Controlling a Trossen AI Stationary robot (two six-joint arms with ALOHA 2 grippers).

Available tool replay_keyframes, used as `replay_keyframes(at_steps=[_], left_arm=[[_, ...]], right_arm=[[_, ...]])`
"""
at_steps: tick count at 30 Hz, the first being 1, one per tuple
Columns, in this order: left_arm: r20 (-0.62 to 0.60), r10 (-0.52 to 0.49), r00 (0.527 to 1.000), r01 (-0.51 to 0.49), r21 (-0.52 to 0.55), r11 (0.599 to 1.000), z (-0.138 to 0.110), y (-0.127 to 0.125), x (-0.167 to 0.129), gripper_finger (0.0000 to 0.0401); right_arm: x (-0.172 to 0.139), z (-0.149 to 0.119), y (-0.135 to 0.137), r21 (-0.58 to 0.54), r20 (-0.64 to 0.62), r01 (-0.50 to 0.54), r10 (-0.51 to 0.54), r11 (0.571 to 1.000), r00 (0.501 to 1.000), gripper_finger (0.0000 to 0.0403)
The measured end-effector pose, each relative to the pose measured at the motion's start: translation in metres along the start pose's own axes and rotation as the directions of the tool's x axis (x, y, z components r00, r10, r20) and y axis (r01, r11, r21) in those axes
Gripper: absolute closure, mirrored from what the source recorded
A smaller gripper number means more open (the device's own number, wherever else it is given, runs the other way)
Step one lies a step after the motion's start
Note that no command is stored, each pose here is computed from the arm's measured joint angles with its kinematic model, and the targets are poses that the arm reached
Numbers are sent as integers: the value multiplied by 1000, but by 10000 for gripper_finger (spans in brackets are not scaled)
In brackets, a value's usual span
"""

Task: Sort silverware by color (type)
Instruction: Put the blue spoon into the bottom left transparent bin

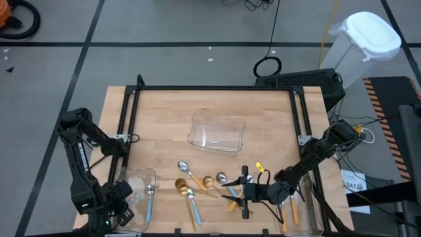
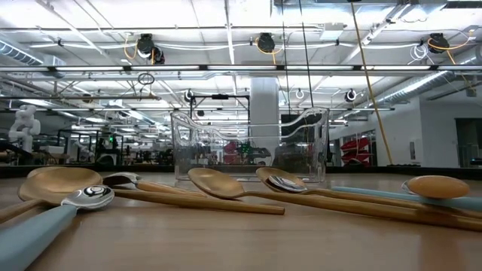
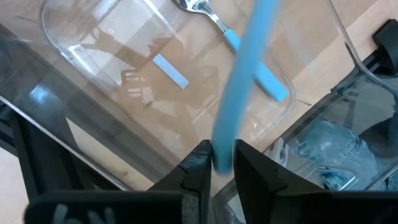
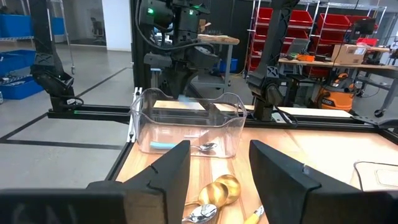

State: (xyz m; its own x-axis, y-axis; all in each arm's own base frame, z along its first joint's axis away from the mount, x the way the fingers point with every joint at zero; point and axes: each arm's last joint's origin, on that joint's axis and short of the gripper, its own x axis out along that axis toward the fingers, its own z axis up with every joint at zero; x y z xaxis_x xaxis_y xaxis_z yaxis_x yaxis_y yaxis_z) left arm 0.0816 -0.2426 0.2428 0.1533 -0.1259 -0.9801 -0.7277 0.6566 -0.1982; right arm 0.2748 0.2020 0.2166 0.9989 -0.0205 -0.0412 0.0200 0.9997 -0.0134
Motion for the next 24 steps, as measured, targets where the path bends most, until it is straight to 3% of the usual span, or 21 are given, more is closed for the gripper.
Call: replay_keyframes(at_steps=[13, 24], left_arm=[[12, -7, 1000, 7, -1, 1000, 0, 0, 0, 328], [99, -54, 994, 47, 74, 996, 6, -4, 0, 327]], right_arm=[[0, 0, 0, 3, 0, 0, 0, 1000, 1000, 243], [0, 0, 0, 3, 0, 0, 0, 1000, 1000, 243]])
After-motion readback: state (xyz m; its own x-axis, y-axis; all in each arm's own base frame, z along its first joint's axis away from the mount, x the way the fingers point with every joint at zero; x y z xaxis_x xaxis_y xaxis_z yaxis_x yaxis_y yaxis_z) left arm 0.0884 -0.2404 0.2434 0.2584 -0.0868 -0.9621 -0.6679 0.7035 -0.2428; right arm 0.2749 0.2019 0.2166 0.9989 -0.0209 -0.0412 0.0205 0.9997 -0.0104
